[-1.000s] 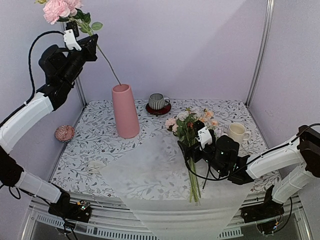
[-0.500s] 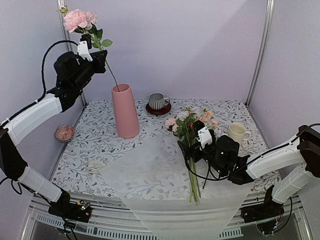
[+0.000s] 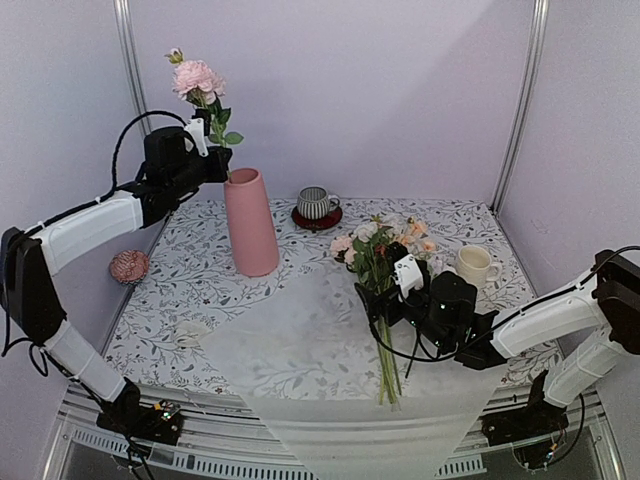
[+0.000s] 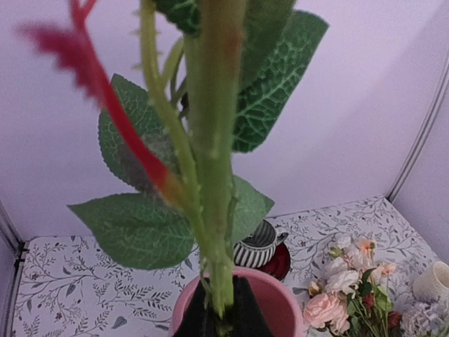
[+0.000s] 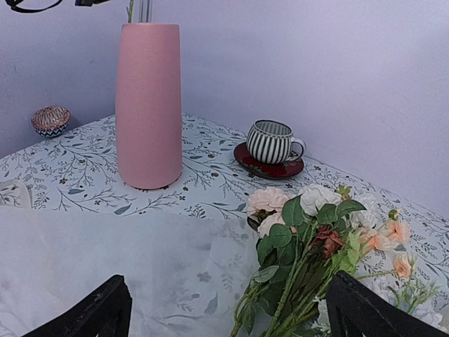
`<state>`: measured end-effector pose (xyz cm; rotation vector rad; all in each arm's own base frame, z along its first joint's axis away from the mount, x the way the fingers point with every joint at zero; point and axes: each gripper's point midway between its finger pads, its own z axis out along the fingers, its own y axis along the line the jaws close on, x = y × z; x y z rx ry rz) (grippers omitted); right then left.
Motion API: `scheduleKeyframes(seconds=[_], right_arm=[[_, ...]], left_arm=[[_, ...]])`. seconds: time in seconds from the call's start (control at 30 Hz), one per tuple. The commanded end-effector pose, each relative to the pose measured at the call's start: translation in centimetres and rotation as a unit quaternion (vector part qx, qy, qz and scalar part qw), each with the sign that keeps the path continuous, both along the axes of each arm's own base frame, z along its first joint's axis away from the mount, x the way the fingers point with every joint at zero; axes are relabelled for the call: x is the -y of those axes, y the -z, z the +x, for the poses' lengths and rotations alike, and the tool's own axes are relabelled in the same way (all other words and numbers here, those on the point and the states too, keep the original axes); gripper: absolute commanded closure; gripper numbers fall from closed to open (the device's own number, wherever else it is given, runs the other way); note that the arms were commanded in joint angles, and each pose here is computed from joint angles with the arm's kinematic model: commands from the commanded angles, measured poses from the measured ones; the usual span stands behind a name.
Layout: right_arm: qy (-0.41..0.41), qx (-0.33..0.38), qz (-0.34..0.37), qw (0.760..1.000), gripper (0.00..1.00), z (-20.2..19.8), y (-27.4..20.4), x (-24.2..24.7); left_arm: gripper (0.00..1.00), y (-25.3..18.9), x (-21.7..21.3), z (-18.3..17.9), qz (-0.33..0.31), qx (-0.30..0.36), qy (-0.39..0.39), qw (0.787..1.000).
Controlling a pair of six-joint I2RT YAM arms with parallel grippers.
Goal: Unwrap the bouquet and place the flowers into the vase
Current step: Place the fake flower in the vase.
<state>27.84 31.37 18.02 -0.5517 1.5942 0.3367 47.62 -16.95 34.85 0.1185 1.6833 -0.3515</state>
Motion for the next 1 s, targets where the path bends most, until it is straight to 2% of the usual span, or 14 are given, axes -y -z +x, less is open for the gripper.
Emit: scheduleKeyframes(seconds=[0.0,0.1,0.2,0.23,0.33,0.47,0.7,0.97], right_arm=[[0.000,0.002,0.002,1.000,0.01,0.4,-0.3,-0.5],[0.000,0.002,0.002,1.000,0.01,0.5,-0.3,-0.6],[0.000,0.001,0.001,1.000,0.01,0.5,-0.2,-0.6],[0.000,0.001,0.001,1.000,0.01,0.5,-0.3,-0.6],[0.000,0.000,-0.002,1.000,0.01,0.5,-0.1,-0.7],[0.004,-0.001,-0.011,1.000,0.01,0.7,0.2,-0.8],[-0.006,-0.013,-0.014,1.000,0.01,0.7,0.3,-1.3],[0.002,-0.049,-0.009,0.999,0.01,1.0,0.4,-1.6]], left_arm=[[1.00,2.7,0.1,0.5,0.003,-0.053,0.005,0.999],[0.87,3.3,0.1,0.6,0.003,-0.067,0.004,0.998],[0.68,3.7,0.2,0.6,0.005,-0.077,0.006,0.997],[0.57,3.7,0.2,0.6,0.005,-0.079,0.006,0.997],[0.40,3.7,0.0,0.4,0.004,-0.088,0.002,0.996],[0.25,4.3,-0.3,-0.4,-0.004,-0.103,0.001,0.995],[0.18,6.4,0.2,-2.3,-0.020,-0.126,0.028,0.991],[0.18,4.7,-0.3,-6.1,-0.058,-0.114,0.049,0.991]])
